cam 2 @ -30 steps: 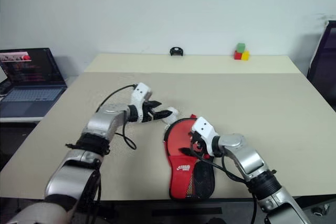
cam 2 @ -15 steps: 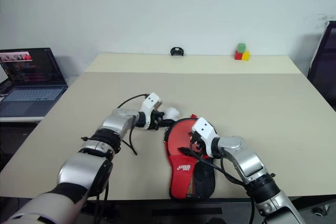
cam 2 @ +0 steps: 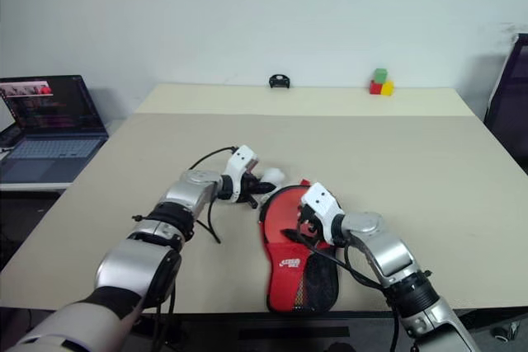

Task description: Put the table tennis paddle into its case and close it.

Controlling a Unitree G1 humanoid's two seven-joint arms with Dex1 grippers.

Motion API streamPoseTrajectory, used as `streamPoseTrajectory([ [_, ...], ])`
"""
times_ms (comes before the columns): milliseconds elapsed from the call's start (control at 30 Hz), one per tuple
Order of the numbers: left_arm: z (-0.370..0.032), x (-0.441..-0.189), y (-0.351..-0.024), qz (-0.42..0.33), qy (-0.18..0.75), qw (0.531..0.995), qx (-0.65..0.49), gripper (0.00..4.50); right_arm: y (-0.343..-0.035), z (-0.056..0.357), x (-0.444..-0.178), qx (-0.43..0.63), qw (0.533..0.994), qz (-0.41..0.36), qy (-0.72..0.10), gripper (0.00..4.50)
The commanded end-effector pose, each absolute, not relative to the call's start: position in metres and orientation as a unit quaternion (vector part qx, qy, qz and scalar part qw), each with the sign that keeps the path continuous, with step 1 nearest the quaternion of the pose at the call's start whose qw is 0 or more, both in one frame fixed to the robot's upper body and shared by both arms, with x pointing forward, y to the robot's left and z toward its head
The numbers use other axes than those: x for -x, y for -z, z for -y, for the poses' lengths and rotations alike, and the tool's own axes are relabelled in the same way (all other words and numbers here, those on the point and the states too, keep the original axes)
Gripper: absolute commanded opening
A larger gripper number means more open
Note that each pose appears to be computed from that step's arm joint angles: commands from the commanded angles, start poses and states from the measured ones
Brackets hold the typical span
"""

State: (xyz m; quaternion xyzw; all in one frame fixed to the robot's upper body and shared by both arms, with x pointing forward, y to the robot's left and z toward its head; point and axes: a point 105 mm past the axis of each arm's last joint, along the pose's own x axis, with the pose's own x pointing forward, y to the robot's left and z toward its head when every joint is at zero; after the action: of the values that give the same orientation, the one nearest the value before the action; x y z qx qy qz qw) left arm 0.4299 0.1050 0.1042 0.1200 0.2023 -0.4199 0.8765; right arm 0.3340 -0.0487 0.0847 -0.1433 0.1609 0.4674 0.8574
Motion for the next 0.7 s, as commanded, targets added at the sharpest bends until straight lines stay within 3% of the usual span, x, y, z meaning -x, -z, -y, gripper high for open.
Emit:
streamPoseTrajectory([
  [33,-0.091,-0.441,-0.130,-0.160,0.420,0.879,-0.160,0.11,-0.040,0.074,-0.330,0.149,0.852,-0.262,-0.428,4.09],
  [700,-0.032,-0.457,-0.142,-0.083,0.353,0.876,-0.319,0.11,-0.015,0.083,-0.310,0.137,0.850,-0.308,-0.405,4.09],
])
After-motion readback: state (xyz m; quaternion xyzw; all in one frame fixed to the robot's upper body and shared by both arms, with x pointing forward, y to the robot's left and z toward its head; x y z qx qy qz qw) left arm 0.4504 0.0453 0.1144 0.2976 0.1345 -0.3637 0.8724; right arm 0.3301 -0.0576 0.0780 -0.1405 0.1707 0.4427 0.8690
